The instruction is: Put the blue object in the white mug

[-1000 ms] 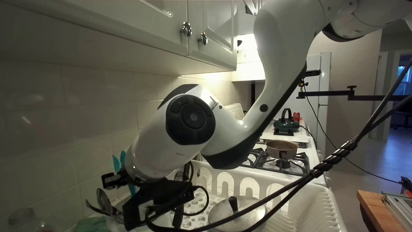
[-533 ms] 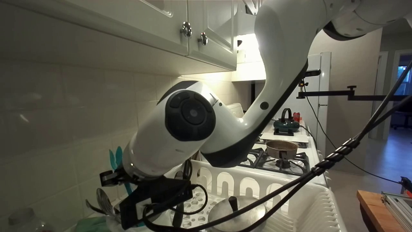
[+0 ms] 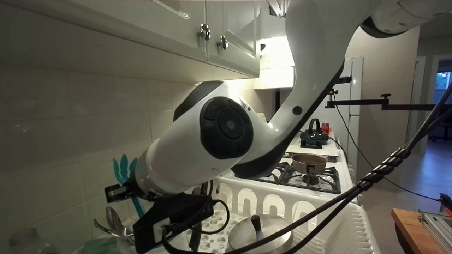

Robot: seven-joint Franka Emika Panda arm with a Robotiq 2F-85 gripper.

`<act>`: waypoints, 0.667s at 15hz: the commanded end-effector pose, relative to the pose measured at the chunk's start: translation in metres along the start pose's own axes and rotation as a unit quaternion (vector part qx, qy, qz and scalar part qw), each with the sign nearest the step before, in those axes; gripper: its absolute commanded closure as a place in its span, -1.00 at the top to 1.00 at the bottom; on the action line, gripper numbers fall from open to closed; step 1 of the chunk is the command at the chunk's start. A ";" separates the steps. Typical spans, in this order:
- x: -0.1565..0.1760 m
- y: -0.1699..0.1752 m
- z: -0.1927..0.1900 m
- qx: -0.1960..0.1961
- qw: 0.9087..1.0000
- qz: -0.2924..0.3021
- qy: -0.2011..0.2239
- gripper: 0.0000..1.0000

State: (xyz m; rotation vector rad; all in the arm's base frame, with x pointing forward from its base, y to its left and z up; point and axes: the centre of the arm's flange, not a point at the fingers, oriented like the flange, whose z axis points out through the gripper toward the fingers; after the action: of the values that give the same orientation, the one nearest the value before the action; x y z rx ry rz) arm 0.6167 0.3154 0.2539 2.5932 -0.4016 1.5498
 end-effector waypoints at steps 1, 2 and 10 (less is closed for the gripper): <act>-0.015 0.014 -0.026 0.014 1.000 0.000 0.021 -0.91; -0.018 0.015 -0.028 0.017 1.000 0.001 0.023 -0.91; -0.043 0.017 -0.034 -0.003 0.999 0.020 0.043 -0.91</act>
State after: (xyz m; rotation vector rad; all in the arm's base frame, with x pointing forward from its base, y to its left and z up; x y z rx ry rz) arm 0.5800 0.3163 0.2346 2.5610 -0.3970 1.6061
